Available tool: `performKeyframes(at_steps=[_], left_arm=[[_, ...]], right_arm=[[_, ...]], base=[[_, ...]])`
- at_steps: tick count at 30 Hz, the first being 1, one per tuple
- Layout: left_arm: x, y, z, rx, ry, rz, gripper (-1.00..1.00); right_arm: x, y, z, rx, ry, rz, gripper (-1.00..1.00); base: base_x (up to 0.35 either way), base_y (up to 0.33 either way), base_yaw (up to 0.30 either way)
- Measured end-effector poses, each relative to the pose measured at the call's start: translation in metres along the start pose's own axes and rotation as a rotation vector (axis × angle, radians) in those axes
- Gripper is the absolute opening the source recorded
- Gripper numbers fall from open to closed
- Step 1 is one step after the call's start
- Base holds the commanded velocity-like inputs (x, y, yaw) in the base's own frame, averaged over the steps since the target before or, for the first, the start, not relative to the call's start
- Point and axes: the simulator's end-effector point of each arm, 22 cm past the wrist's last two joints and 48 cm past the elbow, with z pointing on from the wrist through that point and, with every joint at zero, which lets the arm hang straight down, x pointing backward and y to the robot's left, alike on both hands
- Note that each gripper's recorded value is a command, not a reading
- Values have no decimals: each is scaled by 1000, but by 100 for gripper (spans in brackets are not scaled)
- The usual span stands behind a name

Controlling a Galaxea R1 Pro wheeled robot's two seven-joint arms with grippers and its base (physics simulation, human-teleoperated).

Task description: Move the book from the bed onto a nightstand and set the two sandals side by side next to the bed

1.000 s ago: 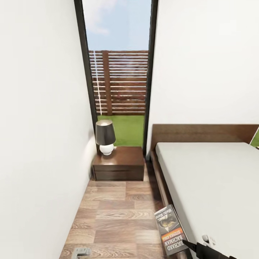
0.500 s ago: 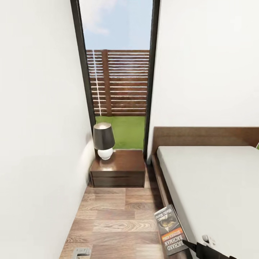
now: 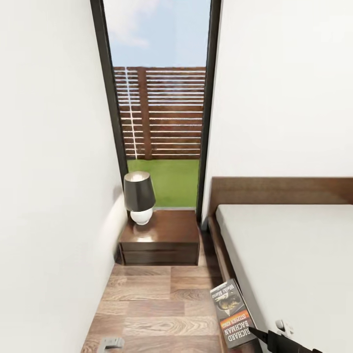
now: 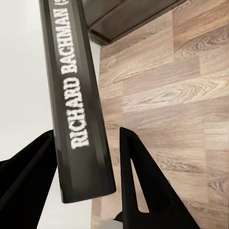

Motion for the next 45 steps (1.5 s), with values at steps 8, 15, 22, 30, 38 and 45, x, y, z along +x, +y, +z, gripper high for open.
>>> performKeyframes(at_steps=[8,15,22,30,38,45], left_arm=[[0,0,0,0,1,0,100],[0,0,0,0,0,0,100],[0,0,0,0,0,0,100],[0,0,0,0,1,0,100],[0,0,0,0,1,0,100],[0,0,0,0,0,0,100]], right_arm=[[0,0,0,0,0,0,-100],[0,0,0,0,0,0,-100],[0,0,0,0,1,0,-100],[0,0,0,0,0,0,-100],[0,0,0,0,0,0,-100],[0,0,0,0,0,0,-100]], base=[[321,37,0],[330,1,0],[330,0,0],[329,0,0],[310,0,0],[304,0,0]])
